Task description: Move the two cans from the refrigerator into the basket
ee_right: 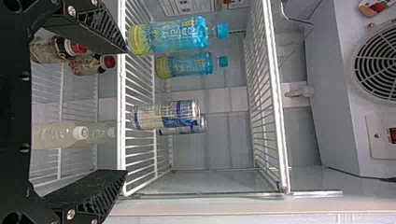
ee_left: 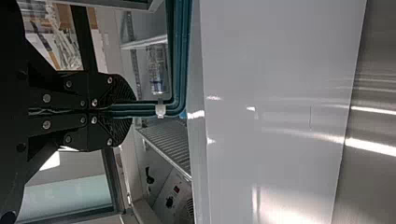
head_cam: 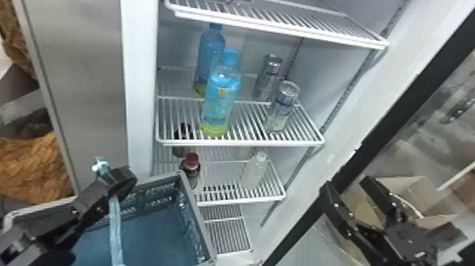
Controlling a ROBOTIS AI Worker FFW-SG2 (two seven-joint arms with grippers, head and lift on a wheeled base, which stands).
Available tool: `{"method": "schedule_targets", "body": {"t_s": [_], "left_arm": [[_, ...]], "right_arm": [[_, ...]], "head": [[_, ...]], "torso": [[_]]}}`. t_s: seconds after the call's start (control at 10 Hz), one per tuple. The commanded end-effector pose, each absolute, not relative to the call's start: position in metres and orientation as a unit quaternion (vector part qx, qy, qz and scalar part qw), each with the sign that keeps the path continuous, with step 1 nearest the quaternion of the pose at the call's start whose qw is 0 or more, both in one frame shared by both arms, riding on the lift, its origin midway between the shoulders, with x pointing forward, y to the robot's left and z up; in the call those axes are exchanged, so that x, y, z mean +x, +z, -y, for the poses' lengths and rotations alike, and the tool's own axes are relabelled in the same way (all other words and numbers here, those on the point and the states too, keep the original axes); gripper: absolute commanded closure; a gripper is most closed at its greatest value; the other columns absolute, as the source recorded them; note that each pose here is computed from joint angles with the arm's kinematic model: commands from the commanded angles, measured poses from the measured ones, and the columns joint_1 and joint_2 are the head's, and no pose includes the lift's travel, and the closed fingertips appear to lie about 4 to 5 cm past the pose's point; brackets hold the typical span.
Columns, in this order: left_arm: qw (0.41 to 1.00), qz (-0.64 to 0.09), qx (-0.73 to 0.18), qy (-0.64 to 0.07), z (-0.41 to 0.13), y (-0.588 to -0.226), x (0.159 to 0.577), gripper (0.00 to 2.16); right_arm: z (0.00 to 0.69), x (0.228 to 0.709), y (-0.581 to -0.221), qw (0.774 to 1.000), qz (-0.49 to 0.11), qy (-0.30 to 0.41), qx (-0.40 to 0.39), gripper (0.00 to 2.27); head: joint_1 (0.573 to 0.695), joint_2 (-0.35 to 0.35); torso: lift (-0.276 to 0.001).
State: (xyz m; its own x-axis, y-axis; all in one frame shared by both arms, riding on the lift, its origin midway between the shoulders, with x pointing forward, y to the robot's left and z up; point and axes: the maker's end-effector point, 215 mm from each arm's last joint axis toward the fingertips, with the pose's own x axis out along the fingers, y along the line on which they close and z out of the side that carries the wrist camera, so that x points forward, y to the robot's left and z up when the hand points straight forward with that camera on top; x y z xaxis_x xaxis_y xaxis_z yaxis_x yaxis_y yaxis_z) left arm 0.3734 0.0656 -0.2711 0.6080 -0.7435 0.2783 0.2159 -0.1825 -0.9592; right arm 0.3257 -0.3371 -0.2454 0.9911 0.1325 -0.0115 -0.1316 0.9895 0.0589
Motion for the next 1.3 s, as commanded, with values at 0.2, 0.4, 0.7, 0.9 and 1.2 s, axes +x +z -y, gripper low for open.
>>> {"method": "schedule_targets", "body": {"t_s": [0.2, 0.4, 0.7, 0.9, 1.2], "left_arm": [[0.608, -0.200, -0.658, -0.397, -0.065, -0.270, 0.374, 1.20], [0.608, -0.201, -0.656, -0.399, -0.063, -0.269, 0.375, 1.20], [0.607, -0.201, -0.655, -0.403, -0.061, -0.266, 0.376, 1.20], [0.607, -0.200, -0.654, -0.405, -0.060, -0.264, 0.377, 1.20], [0.608, -0.199, -0.653, -0.406, -0.060, -0.263, 0.377, 1.20]], "right_arm": [[0.350, 0.351, -0.251, 0.998, -0.005, 0.051, 0.021, 0.13], [0.361, 0.368, -0.257, 0.999, -0.001, 0.043, 0.015, 0.13], [0.363, 0.397, -0.265, 0.999, 0.005, 0.046, 0.017, 0.13], [0.359, 0.414, -0.270, 0.998, 0.009, 0.051, 0.025, 0.13], [0.354, 0.443, -0.270, 0.998, 0.017, 0.055, 0.029, 0.13]], "head": [[0.695, -0.350], [0.695, -0.350], [0.695, -0.350], [0.695, -0.350], [0.695, -0.350]], "torso": [[-0.035], [-0.035], [-0.035], [-0.035], [-0.035]]}}
